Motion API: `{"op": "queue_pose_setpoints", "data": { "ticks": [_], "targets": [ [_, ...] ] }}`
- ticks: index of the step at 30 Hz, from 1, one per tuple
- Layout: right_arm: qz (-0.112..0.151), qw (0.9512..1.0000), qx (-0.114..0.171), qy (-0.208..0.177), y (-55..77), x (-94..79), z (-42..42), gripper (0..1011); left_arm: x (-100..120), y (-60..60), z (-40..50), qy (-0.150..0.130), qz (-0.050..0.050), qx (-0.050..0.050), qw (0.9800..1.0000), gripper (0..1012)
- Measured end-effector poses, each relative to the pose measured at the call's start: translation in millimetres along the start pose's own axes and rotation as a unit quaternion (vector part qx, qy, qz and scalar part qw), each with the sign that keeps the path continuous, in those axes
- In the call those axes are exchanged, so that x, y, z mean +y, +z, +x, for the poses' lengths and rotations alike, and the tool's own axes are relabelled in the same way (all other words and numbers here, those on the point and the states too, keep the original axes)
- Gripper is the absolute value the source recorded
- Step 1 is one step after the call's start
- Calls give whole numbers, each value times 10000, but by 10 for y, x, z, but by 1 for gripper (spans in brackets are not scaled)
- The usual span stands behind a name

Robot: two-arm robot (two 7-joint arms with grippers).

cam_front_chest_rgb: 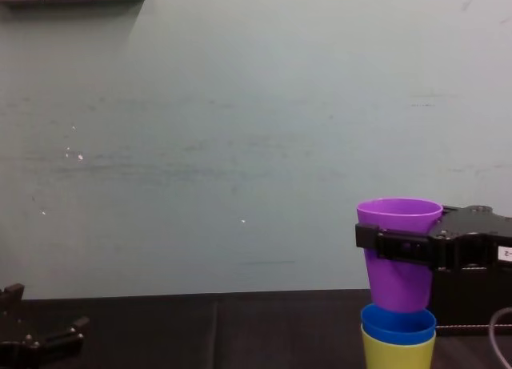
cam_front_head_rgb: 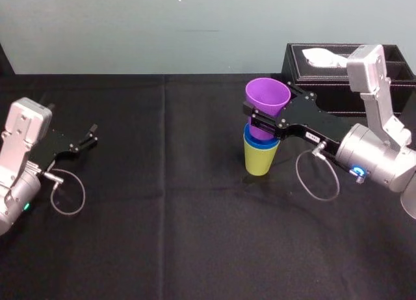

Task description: Stack the three plastic cups sequentially using one hand.

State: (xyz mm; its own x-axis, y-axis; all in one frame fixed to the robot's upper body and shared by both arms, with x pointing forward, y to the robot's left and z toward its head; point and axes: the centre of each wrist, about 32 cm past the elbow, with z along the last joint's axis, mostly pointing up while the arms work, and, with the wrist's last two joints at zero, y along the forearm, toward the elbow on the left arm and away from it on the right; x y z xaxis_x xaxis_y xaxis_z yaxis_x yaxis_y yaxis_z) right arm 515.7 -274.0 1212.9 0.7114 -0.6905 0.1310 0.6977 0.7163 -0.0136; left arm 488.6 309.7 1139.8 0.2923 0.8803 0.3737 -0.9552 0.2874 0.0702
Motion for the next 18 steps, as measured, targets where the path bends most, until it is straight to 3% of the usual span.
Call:
{"op": "queue_pose_setpoints", "data": {
  "ticks": [7,18],
  "targets": [
    [41,10000,12,-48,-97,64,64,750,0,0,0,0,0,0,10000,1011],
    [18,10000,-21,-84,-235,108,87,751,0,0,0,0,0,0,10000,1011]
  ]
}}
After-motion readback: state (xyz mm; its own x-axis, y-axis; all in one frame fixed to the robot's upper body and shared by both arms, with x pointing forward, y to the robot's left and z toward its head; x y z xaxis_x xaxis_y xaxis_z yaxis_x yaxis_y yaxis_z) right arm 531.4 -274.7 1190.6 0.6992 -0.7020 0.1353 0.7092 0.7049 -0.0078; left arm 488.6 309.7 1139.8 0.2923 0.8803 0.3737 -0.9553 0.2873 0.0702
